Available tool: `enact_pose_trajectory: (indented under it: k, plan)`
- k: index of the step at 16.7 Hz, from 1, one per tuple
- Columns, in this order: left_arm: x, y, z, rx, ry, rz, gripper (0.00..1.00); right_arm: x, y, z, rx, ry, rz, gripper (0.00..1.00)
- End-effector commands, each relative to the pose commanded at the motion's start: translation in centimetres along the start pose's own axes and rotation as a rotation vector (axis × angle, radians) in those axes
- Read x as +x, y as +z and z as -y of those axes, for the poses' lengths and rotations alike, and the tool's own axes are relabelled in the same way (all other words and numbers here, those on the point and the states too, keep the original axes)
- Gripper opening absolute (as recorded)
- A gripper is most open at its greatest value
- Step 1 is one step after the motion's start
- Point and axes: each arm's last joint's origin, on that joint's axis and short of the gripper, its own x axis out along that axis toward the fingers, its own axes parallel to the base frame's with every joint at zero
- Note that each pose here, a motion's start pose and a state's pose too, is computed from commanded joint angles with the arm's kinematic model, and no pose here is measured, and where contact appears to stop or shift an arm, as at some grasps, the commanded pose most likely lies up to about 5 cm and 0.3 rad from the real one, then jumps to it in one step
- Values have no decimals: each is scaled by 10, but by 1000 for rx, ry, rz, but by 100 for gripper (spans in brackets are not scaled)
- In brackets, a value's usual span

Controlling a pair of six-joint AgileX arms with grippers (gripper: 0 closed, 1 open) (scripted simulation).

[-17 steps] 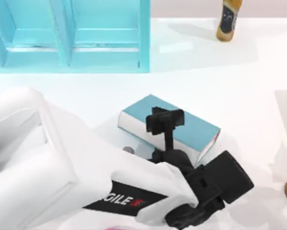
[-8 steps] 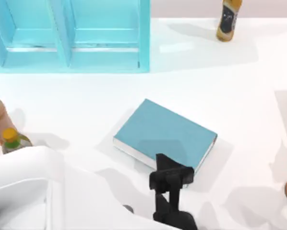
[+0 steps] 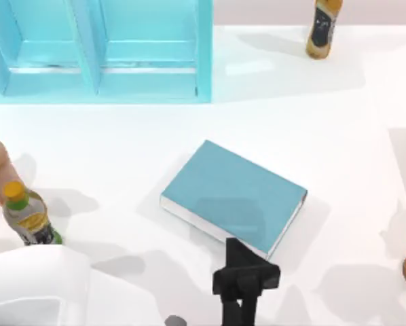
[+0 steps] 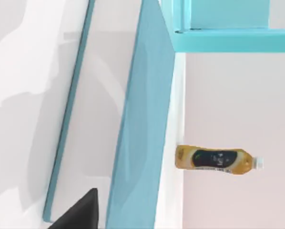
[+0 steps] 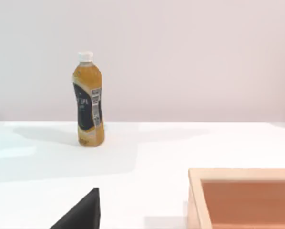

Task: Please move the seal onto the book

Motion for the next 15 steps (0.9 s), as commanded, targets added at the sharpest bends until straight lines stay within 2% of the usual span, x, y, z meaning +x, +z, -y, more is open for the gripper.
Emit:
enact_pose_trajectory:
  k: [4, 8, 12, 15]
  plan:
    - [9, 3, 3, 15, 8, 31, 100, 0, 0, 0, 0, 0, 0, 100]
    - [53, 27, 36, 46, 64, 178, 100, 0, 0, 0, 0, 0, 0, 100]
    - [107, 83, 100, -9, 155, 350, 100, 0, 0, 0, 0, 0, 0, 100]
    - [121, 142, 154, -94, 186, 381, 100, 0, 0, 0, 0, 0, 0, 100]
